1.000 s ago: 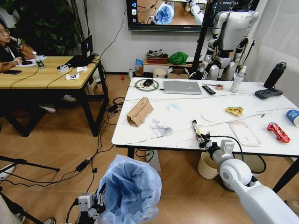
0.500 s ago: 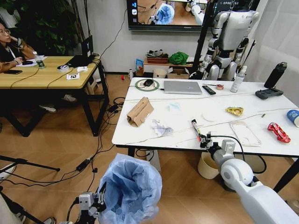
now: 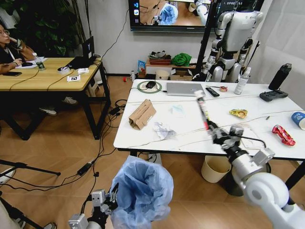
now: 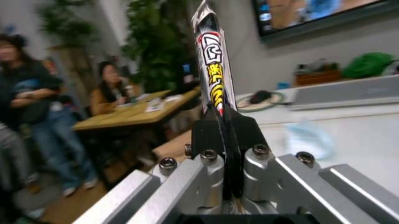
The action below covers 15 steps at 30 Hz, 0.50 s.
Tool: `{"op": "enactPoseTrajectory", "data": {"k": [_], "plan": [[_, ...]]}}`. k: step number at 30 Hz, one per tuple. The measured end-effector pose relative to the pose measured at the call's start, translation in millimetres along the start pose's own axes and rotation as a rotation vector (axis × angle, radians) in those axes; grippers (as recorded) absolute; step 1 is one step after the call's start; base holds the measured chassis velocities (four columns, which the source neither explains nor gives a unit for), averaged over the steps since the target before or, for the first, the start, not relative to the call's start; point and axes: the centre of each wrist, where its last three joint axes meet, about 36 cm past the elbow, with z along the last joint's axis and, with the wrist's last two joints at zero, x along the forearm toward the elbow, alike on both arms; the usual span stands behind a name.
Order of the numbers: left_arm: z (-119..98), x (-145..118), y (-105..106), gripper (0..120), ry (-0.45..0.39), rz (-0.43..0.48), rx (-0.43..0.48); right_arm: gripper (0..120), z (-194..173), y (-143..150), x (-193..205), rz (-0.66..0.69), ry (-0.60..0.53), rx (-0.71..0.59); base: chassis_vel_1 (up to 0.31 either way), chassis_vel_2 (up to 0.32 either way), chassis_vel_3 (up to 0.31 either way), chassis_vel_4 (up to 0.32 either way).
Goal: Pick up the trash bin and place the trash from the table into it.
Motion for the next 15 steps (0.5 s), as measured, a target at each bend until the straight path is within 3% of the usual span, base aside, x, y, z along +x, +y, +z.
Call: {"op": "enactPoseTrajectory", "data": {"k": [8, 15], "plan": [[2.3, 1.5, 1.9, 0, -0.001, -0.011, 0.018, 0, 52.1, 35.5, -4.8, -0.317, 0.071, -0.034, 0.0, 0.0, 0.0, 0.0], [3.5, 0.4, 3.9, 0, -0.008, -0.021, 0.028, 0, 88.4, 62.3, -7.5, -0.447, 0.148, -0.075, 0.0, 0.0, 0.0, 0.0]]}}
